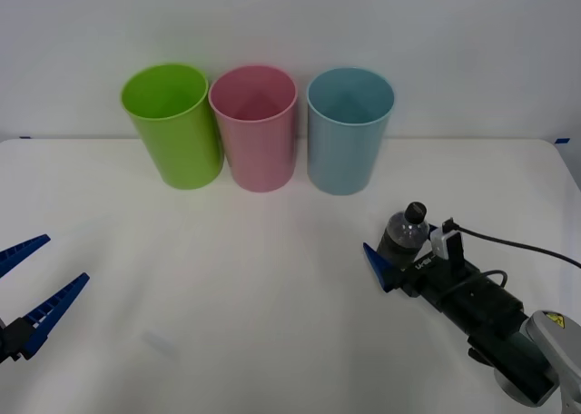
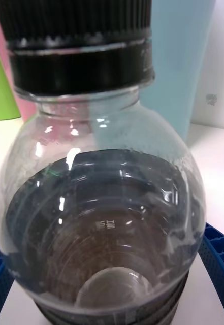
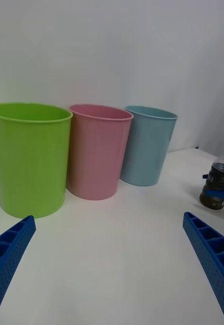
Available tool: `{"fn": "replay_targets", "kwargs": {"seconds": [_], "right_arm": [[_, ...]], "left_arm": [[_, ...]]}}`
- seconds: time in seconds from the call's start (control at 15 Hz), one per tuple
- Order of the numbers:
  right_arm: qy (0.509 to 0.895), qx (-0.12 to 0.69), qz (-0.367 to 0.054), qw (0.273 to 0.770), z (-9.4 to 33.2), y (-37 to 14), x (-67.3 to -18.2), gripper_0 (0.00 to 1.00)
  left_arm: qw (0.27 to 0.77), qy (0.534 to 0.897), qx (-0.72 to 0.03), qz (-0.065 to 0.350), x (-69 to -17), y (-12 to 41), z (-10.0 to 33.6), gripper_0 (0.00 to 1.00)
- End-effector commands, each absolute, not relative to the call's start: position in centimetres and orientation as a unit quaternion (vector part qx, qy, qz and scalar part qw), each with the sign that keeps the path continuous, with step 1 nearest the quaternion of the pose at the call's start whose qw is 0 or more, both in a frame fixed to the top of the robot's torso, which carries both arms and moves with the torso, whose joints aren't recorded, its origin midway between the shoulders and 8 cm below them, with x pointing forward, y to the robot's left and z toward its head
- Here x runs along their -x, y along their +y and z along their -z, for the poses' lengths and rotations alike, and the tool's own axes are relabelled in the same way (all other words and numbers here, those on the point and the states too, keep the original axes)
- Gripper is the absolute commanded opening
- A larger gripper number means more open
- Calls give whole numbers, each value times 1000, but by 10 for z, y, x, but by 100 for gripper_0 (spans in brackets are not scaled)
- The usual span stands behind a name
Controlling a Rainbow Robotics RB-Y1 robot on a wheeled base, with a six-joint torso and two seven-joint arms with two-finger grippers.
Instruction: Grasp the object on the table and drop it into the matching bin: aluminum can to the light blue bin, PET bottle to the pink bin.
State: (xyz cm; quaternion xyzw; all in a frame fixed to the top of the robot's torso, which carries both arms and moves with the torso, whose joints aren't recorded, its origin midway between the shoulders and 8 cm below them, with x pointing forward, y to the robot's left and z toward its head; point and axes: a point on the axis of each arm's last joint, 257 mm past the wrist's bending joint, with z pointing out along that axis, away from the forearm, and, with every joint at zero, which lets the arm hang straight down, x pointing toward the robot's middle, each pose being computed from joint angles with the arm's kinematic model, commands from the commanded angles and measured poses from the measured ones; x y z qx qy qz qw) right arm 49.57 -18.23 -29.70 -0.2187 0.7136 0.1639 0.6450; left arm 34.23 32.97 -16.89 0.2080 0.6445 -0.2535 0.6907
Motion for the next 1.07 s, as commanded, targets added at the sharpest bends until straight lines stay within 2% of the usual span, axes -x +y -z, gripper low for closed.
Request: {"fn": "replay_targets", "kwargs": {"seconds": [0.07,0.13,0.2,1.07], "right_arm": [[714,218,-162,645,297,-183,-497,100],[715,218,-161,645,297,-184,-497,34],[715,216,-161,646,297,-184,-497,0],[696,218,-179,660,276,-197,-482,0]], "left_arm": [[691,645,-208,253,-342,330,169,100],[691,645,-208,253,-342,330,169,100],[691,645,-208,253,-342,330,169,100],[691,645,-208,253,-342,330,169,100]]}}
